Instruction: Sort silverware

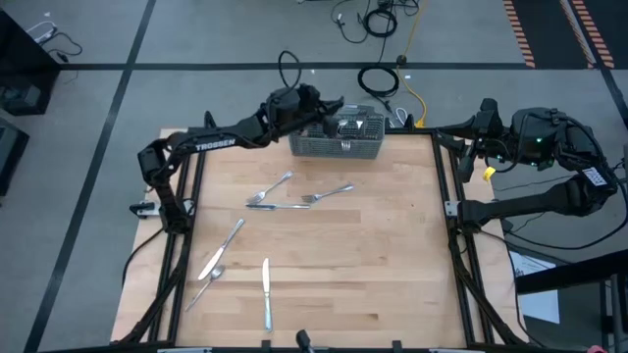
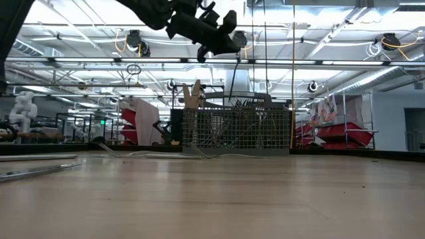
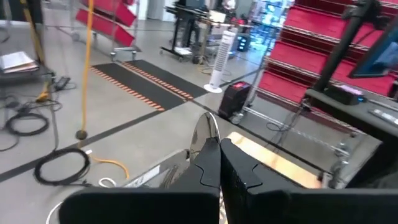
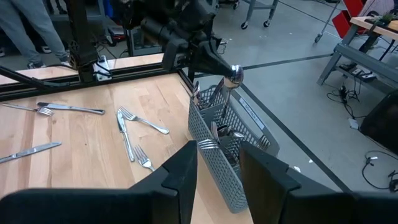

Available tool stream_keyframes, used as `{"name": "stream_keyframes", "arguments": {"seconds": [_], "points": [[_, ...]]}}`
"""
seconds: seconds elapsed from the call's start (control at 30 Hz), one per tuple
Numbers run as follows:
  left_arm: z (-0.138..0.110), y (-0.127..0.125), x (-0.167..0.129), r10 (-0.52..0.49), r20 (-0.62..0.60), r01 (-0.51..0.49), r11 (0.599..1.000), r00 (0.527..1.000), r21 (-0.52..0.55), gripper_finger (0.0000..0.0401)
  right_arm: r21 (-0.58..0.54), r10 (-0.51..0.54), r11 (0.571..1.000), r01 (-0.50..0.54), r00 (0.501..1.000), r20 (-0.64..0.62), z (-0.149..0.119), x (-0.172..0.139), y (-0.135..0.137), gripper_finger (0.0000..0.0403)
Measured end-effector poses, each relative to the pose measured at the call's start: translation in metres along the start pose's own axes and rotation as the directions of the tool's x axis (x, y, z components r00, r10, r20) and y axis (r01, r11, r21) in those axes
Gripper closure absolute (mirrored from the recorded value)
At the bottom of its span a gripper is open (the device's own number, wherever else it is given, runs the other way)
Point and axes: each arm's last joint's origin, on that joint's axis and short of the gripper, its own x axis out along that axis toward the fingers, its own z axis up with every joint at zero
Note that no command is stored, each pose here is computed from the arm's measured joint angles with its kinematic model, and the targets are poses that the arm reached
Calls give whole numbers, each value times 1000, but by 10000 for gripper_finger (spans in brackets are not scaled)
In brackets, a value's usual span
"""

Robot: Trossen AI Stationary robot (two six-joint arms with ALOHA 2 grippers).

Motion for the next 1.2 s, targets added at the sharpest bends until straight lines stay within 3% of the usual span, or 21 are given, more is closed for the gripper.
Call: {"name": "stream_keyframes", "arguments": {"seconds": [0.3, 0.6, 0.97, 1.2], "points": [[-33, 4, -2, 76, 21, -74, 995, 997, -72, 401, 0, 0, 1000, 0, 1000, -1, 0, 0, 0, 293], [-52, 12, -6, 182, 24, -181, 982, 983, -44, 401, -4, 0, 1000, 0, 1000, -1, 0, 0, 0, 293], [-83, 22, -13, 263, 11, -261, 960, 965, -98, 401, -4, 0, 1000, 0, 1000, -1, 0, 0, 0, 293], [-95, 20, -18, 267, 23, -262, 958, 964, -116, 401, -4, 0, 1000, 0, 1000, -1, 0, 0, 0, 293]]}}
